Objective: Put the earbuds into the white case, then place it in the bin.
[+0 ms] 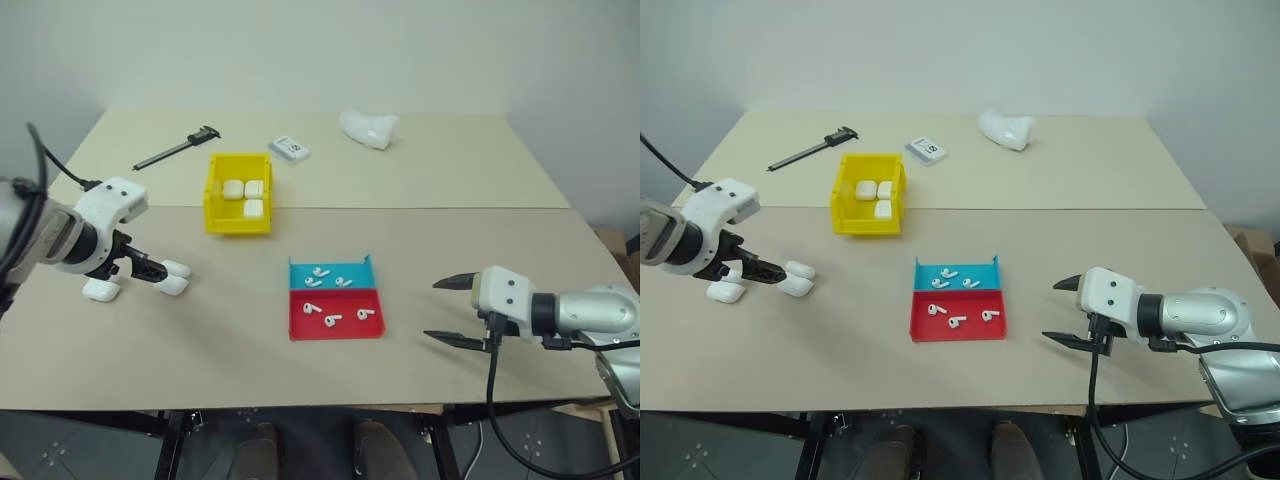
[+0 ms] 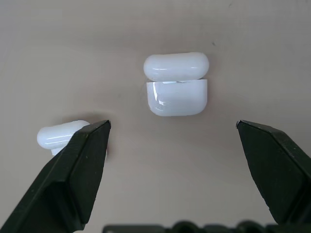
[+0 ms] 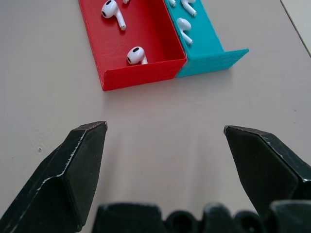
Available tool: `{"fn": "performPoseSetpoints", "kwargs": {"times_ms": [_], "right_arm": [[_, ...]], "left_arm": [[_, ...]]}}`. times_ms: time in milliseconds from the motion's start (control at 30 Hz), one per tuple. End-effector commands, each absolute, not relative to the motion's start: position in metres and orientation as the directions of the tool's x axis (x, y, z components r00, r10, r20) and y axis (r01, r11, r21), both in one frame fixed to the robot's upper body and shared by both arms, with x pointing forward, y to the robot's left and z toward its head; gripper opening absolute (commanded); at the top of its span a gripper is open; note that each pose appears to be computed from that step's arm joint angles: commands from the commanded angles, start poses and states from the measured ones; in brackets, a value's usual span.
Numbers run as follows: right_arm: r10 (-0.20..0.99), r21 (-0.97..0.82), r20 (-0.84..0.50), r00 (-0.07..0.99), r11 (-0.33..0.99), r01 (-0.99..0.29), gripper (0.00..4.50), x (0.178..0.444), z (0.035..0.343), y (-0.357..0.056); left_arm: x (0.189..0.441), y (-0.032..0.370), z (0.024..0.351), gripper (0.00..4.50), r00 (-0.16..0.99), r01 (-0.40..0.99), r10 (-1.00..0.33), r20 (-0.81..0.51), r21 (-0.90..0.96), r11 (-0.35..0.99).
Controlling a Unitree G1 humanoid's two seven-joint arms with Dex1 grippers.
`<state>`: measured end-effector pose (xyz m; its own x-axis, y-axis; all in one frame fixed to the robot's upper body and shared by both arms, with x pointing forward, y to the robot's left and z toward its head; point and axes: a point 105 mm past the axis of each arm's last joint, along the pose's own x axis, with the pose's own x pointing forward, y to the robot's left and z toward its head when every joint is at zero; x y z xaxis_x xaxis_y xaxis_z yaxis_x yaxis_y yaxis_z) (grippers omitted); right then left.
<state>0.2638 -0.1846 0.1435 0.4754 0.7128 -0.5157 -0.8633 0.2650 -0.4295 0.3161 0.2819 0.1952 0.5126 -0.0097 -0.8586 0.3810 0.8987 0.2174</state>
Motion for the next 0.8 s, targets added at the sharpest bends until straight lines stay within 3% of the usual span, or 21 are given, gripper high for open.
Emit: {"fn": "performPoseSetpoints", "kwargs": {"times_ms": [33,300,800], "right_arm": [[0.716,-0.446,-0.502,0.484,0.265,-0.855,4.47,0.261,0.15,-0.181],[0.683,-0.436,-0.537,0.496,0.279,-0.856,4.47,0.25,0.143,-0.182],[0.646,-0.445,-0.547,0.532,0.314,-0.839,4.47,0.245,0.138,-0.184]], "left_arm": [[0.322,0.285,0.196,4.5,0.482,0.406,-0.028,-0.876,0.194,0.893],[0.338,0.289,0.181,4.5,0.4,0.389,-0.039,-0.916,0.132,0.912],[0.345,0.284,0.16,4.5,0.316,0.388,-0.015,-0.949,0.115,0.914]]}}
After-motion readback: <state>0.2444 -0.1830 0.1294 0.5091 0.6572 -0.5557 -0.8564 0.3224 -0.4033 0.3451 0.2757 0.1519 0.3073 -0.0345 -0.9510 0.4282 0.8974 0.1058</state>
